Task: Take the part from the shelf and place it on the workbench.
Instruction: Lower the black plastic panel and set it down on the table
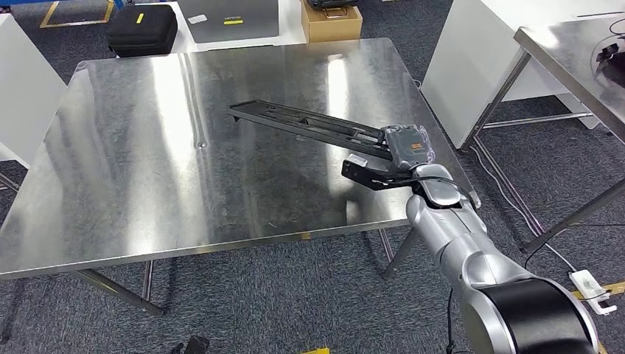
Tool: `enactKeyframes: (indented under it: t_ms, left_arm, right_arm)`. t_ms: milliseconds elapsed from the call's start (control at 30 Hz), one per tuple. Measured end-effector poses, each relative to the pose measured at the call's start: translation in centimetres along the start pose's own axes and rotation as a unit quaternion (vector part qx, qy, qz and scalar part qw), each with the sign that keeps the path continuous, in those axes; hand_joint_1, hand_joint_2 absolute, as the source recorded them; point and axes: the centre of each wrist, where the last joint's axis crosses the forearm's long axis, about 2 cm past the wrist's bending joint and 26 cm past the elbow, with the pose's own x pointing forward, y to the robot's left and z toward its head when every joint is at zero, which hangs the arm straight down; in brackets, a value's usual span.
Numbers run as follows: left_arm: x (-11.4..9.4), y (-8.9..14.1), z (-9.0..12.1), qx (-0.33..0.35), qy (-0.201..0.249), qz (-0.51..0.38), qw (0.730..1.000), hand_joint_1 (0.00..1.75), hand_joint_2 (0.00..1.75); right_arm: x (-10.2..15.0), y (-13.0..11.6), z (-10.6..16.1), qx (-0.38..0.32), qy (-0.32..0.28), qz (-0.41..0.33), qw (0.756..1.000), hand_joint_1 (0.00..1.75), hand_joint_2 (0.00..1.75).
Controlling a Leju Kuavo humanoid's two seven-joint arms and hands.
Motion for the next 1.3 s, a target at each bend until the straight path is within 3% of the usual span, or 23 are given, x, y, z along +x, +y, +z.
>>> enactKeyframes:
  t_ms: [400,833,1300]
  left_arm:
    - [0.3,0.0,-0.2,-0.004,0.002,-0.005,1.000,0.00,1.75]
    - [0.4,0.0,-0.3,-0.003,0.022,-0.004,1.000,0.00,1.75]
    - [0.5,0.1,-0.4,-0.010,0.024,-0.012,1.000,0.00,1.75]
  right_arm:
    - [0.2,0.0,0.0,-0.007,-0.058,0.004,0.998,1.75,1.75]
    - [2.5,0.4,-0.3,-0.013,-0.107,-0.009,0.994,1.75,1.75]
    - [7.6,0.3,-1.1,-0.015,-0.211,-0.011,0.977,1.75,1.75]
